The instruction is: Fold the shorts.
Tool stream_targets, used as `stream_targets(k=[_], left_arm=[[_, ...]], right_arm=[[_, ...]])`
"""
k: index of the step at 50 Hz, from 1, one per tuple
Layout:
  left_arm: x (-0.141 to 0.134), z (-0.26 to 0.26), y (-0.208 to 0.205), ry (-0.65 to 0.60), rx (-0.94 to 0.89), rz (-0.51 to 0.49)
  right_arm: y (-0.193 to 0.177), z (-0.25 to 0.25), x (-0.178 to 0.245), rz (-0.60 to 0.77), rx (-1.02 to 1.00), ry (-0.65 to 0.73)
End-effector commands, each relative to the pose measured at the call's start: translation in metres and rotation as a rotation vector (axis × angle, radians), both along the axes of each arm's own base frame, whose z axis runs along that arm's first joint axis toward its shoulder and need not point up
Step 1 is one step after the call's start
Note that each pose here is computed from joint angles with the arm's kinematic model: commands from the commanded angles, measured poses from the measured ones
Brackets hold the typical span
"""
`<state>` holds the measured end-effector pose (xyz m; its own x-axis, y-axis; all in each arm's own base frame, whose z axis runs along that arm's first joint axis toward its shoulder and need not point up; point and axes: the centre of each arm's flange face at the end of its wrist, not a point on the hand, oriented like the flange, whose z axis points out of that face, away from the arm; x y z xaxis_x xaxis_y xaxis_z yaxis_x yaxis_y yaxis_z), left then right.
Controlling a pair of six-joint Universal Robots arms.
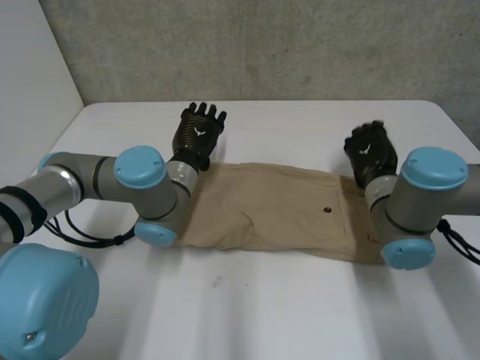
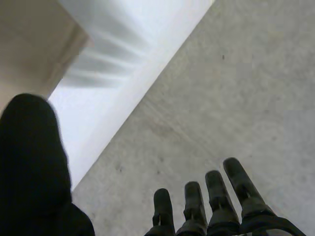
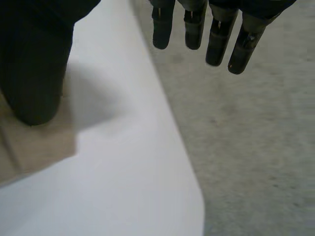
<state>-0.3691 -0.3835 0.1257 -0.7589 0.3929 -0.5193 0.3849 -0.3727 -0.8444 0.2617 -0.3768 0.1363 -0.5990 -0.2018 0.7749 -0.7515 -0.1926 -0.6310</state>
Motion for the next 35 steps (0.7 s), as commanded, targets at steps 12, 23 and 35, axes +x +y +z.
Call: stream_targets(k=[12,23,35], left_arm=[[0.056,0.083,0.089,0.138,0.115,0.087],[0.082,0.056,0.138,0.206,0.339,0.087],[0.085,0.047,0.142,0.192,0.367,0.099]], right_arm=[[0.085,0.053,-0.041,-0.042,0.455,-0.411],[0.106,0.008,-0.069,-0.091,0.58,-0.496],[0.081,-0.004,-0.083,-0.123,0.523,-0.49]])
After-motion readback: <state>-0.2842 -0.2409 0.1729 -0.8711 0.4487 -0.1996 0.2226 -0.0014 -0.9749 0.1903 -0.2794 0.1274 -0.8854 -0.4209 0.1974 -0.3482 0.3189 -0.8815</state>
